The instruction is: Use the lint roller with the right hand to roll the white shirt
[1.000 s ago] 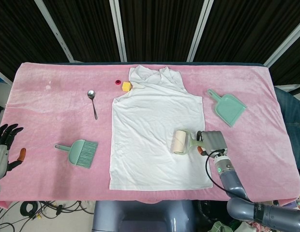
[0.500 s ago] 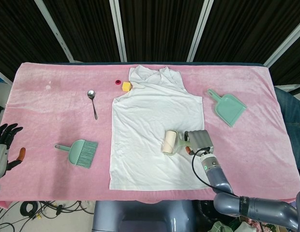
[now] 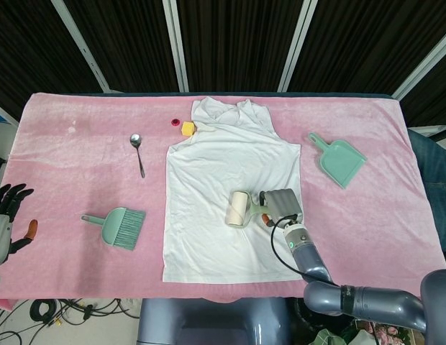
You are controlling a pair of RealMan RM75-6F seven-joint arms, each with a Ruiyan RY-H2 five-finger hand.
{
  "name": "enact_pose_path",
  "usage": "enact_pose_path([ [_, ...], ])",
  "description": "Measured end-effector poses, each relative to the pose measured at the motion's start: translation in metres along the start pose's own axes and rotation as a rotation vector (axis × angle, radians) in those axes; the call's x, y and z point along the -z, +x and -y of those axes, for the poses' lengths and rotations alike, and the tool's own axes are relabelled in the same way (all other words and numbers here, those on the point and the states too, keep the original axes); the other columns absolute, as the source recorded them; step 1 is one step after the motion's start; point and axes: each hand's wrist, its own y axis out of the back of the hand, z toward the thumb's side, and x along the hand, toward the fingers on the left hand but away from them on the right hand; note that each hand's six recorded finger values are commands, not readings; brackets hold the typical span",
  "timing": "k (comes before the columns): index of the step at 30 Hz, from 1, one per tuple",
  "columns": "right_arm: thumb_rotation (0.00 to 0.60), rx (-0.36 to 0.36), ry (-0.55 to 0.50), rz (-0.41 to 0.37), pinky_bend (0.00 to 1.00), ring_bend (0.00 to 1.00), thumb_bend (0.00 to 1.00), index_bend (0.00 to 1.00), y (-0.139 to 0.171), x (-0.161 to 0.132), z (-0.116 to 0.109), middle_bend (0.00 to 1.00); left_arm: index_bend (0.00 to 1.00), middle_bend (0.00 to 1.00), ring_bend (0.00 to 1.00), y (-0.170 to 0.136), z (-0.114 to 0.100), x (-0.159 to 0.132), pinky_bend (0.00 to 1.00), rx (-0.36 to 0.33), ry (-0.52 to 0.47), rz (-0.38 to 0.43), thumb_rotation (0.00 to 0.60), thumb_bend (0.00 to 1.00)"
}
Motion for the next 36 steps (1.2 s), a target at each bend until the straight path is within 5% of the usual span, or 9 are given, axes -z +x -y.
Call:
enact_pose_path([
  [25, 0.6, 0.029, 0.073, -0.027, 0.67, 0.69, 0.48, 0.69, -0.017, -0.041, -0.004, 0.64, 0.18, 0.13, 0.06, 0.0, 0.0, 0.001, 0.08, -0.002, -0.002, -0.002, 0.6, 0.42],
  [36, 0.6, 0.011, 0.125, 0.014, 0.67, 0.69, 0.48, 0.69, -0.013, -0.028, -0.002, 0.64, 0.18, 0.13, 0.06, -0.001, -0.003, 0.002, 0.08, -0.007, -0.001, -0.006, 0.6, 0.42],
])
